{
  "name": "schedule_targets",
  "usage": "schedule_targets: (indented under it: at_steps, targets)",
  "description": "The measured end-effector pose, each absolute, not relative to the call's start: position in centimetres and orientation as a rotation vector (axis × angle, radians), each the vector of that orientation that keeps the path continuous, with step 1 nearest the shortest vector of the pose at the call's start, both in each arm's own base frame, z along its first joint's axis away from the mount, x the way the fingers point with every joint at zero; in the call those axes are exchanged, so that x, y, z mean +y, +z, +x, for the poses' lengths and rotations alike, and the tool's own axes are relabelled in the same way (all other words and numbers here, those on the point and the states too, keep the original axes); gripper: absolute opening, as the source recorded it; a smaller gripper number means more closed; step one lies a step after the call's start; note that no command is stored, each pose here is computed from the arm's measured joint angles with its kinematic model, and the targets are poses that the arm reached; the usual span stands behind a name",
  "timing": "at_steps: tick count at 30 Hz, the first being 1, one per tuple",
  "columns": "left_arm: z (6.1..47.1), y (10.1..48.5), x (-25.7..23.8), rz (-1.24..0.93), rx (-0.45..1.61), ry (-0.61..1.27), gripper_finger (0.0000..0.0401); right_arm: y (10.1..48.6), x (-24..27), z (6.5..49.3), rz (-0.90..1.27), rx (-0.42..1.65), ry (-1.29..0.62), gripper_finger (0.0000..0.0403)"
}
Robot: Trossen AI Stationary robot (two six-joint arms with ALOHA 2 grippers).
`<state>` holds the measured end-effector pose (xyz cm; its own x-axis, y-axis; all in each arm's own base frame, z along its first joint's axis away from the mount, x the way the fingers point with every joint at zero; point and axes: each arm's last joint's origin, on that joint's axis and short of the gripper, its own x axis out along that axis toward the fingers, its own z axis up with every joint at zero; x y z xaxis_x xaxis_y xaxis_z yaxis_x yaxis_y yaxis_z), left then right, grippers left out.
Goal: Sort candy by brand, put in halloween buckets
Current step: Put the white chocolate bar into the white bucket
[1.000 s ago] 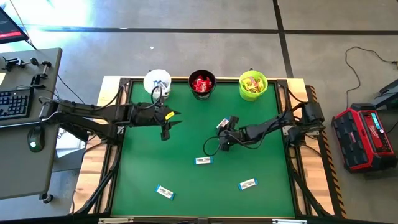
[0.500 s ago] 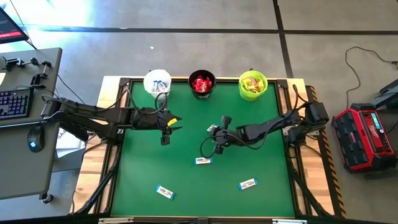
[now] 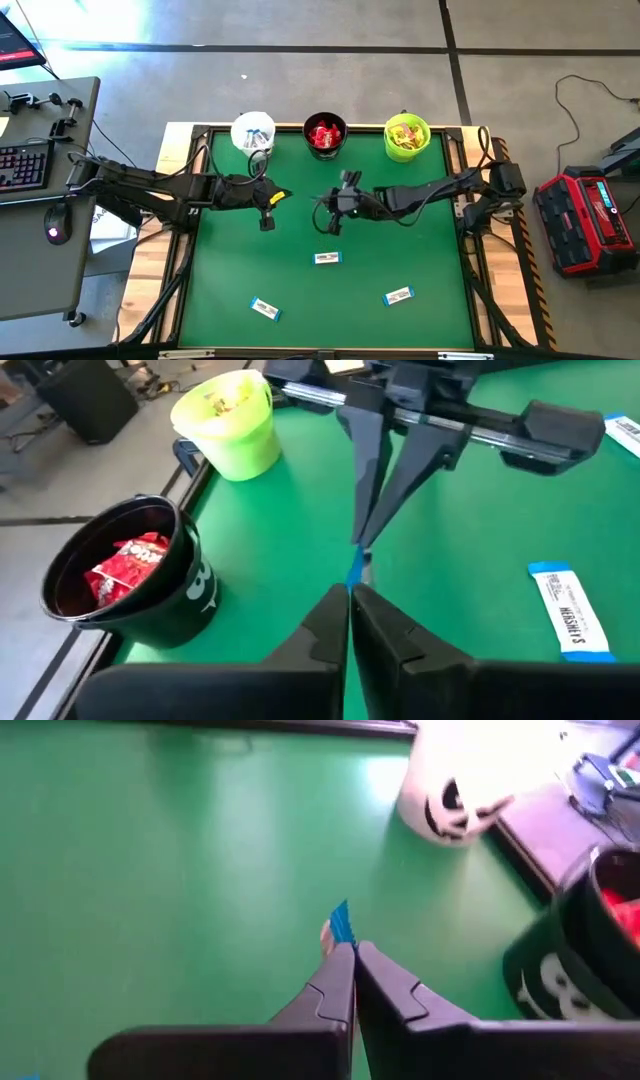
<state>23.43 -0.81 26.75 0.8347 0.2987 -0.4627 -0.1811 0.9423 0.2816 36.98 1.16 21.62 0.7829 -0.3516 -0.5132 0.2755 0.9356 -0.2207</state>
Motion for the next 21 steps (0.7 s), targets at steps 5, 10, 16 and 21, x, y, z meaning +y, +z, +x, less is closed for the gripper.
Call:
schedule_targets:
  at_steps: [5, 10, 16, 21]
  targets:
    - [22.8, 27.6, -0.8, 0.217, 0.480, 0.265, 0.0006, 22.9, -0.2, 38.3, -0.145, 0.502, -0.357, 0.0000]
    - [22.0, 28.7, -0.8, 0.200, 0.422, 0.257, 0.0001, 23.6, -1.4, 39.4, -0.140, 0.453, -0.345, 0.0000]
    - [21.4, 29.6, -0.8, 0.198, 0.362, 0.237, 0.0000, 23.3, -2.3, 39.9, -0.135, 0.475, -0.298, 0.0000]
    - [21.1, 29.1, -0.8, 0.195, 0.316, 0.203, 0.0000, 22.1, -2.5, 39.2, -0.114, 0.618, -0.273, 0.0004]
